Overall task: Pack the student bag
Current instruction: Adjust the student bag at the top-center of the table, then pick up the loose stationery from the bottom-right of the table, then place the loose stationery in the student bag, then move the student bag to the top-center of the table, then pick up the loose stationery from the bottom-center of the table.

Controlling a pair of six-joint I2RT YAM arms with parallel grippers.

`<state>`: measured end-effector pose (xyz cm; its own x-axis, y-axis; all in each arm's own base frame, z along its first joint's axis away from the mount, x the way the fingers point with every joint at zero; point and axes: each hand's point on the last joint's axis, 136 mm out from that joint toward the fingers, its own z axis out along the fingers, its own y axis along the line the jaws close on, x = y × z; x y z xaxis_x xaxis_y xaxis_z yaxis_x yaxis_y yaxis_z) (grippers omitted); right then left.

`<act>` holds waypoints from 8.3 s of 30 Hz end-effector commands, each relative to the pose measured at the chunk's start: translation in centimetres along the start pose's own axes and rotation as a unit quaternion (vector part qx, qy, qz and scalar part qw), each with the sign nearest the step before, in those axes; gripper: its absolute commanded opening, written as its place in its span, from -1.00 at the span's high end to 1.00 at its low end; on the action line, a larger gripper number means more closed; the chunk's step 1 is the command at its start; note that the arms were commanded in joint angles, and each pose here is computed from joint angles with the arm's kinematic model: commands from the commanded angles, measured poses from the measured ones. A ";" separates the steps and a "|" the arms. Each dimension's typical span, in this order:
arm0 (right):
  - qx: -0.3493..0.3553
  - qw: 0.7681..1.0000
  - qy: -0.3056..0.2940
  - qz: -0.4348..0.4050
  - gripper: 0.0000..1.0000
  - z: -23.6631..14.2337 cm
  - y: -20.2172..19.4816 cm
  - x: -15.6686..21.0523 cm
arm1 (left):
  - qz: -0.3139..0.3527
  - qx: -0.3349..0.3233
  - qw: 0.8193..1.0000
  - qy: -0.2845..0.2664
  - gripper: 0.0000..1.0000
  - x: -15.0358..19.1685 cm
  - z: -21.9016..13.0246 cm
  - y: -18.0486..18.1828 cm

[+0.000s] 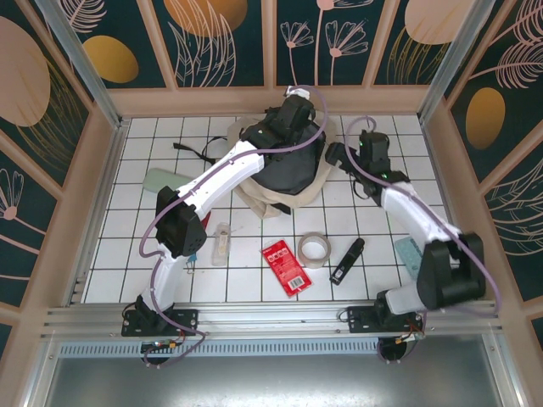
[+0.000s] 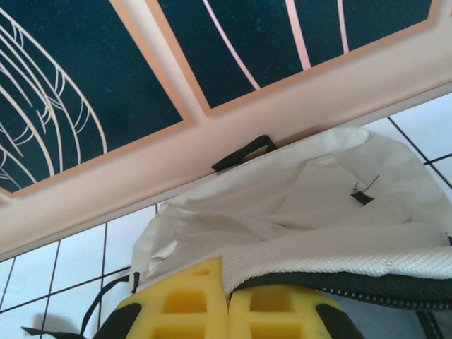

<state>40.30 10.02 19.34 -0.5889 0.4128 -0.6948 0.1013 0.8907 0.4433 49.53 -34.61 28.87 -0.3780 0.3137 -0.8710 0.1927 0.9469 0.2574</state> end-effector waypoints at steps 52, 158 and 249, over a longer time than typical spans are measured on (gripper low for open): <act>0.139 0.968 0.167 0.124 0.95 -9.0 -9.4 18.1 | -0.043 0.072 0.994 -0.067 1.00 -1.5 -1.8 -1.2; -0.184 0.948 0.113 0.233 -0.18 14.6 7.1 9.4 | -0.087 0.134 0.986 -0.041 1.00 -3.7 -2.1 -3.4; 0.055 0.952 0.282 -0.106 0.52 -6.4 -4.4 25.6 | -0.088 0.140 0.986 -0.033 1.00 -0.7 -2.8 -3.2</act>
<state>21.37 16.59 5.30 -0.9075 0.1087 -0.4058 -0.0314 0.9457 0.3235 46.79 -38.20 25.68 -0.4418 0.1889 -0.8770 0.3824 0.9240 0.0064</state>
